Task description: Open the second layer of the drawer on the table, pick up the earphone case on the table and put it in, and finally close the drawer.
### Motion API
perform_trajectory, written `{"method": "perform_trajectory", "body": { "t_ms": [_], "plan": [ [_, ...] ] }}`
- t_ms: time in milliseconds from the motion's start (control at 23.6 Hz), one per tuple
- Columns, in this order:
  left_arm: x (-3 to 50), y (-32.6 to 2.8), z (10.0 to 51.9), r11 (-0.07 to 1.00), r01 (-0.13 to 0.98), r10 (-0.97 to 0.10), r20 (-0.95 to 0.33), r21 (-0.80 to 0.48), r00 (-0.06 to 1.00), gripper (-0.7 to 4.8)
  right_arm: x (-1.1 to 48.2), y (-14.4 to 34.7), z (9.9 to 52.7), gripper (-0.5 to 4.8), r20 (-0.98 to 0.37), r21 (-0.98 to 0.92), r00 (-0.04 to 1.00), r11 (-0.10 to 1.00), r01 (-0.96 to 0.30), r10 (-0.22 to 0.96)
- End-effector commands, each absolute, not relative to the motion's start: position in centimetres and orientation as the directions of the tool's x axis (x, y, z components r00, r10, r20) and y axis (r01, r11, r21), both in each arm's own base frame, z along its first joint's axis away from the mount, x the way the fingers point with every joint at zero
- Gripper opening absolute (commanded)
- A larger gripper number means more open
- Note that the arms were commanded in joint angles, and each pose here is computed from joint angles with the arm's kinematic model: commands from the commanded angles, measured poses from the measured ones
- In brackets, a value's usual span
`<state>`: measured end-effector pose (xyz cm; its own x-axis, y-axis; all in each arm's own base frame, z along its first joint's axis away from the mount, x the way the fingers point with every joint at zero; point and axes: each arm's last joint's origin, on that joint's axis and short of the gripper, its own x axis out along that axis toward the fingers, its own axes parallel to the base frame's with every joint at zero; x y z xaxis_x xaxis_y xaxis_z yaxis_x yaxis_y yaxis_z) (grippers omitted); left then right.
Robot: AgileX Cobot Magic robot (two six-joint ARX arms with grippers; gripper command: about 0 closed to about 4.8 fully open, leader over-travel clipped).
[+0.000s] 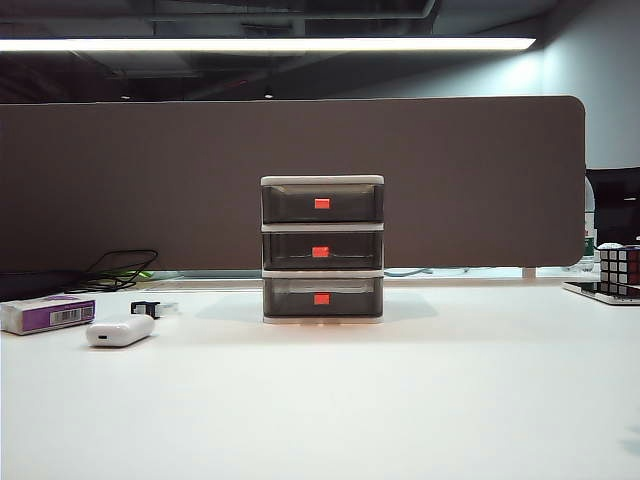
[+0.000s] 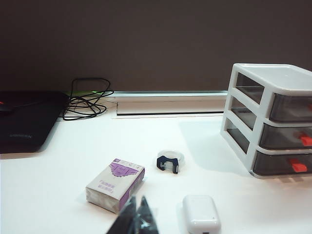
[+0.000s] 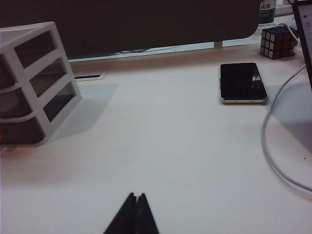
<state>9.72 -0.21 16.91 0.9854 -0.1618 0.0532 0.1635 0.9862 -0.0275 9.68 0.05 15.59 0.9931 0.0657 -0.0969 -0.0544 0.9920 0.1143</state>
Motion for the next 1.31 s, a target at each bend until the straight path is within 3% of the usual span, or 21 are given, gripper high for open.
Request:
{"method": "perform_trajectory", "body": {
  "t_ms": [42, 466, 551, 636, 763, 890, 1102, 1313],
  "plan": [
    [9.7, -0.2, 17.2, 0.986, 0.165, -0.164, 0.065, -0.021, 0.984, -0.05, 9.7, 0.1, 15.6, -0.05, -0.083, 0.111, 0.994, 0.992, -0.058, 0.067],
    [9.7, -0.2, 17.2, 0.983, 0.177, -0.173, 0.065, -0.058, 0.983, -0.05, 9.7, 0.1, 15.6, -0.05, -0.082, 0.113, 0.993, 0.991, -0.077, 0.087],
    [9.6, -0.5, 17.2, 0.953, 0.256, -0.249, 0.063, -0.163, 0.967, -0.05, 9.7, 0.5, 15.6, -0.05, -0.081, 0.131, 0.977, 0.973, -0.188, 0.200],
    [9.4, -1.0, 17.0, 0.850, 0.435, -0.443, 0.044, -0.298, 0.896, -0.05, 9.5, 1.1, 15.6, -0.05, -0.076, 0.199, 0.909, 0.900, -0.388, 0.409],
    [9.2, -1.4, 16.2, 0.769, 0.504, -0.559, -0.031, -0.394, 0.828, -0.05, 9.2, 1.6, 15.5, -0.05, -0.078, 0.246, 0.809, 0.798, -0.551, 0.583],
    [9.1, -1.5, 15.9, 0.735, 0.544, -0.612, -0.052, -0.404, 0.789, -0.02, 9.0, 1.8, 15.3, -0.05, -0.091, 0.266, 0.761, 0.753, -0.602, 0.642],
    [9.2, -1.3, 15.9, 0.737, 0.459, -0.554, -0.055, -0.496, 0.831, 0.19, 9.0, 1.8, 15.3, -0.05, -0.091, 0.351, 0.758, 0.733, -0.582, 0.645],
    [9.0, -2.1, 16.0, 0.669, 0.549, -0.654, -0.047, -0.501, 0.755, 0.21, 8.9, 1.9, 15.6, -0.05, -0.071, 0.424, 0.730, 0.683, -0.595, 0.680]
  ]
}}
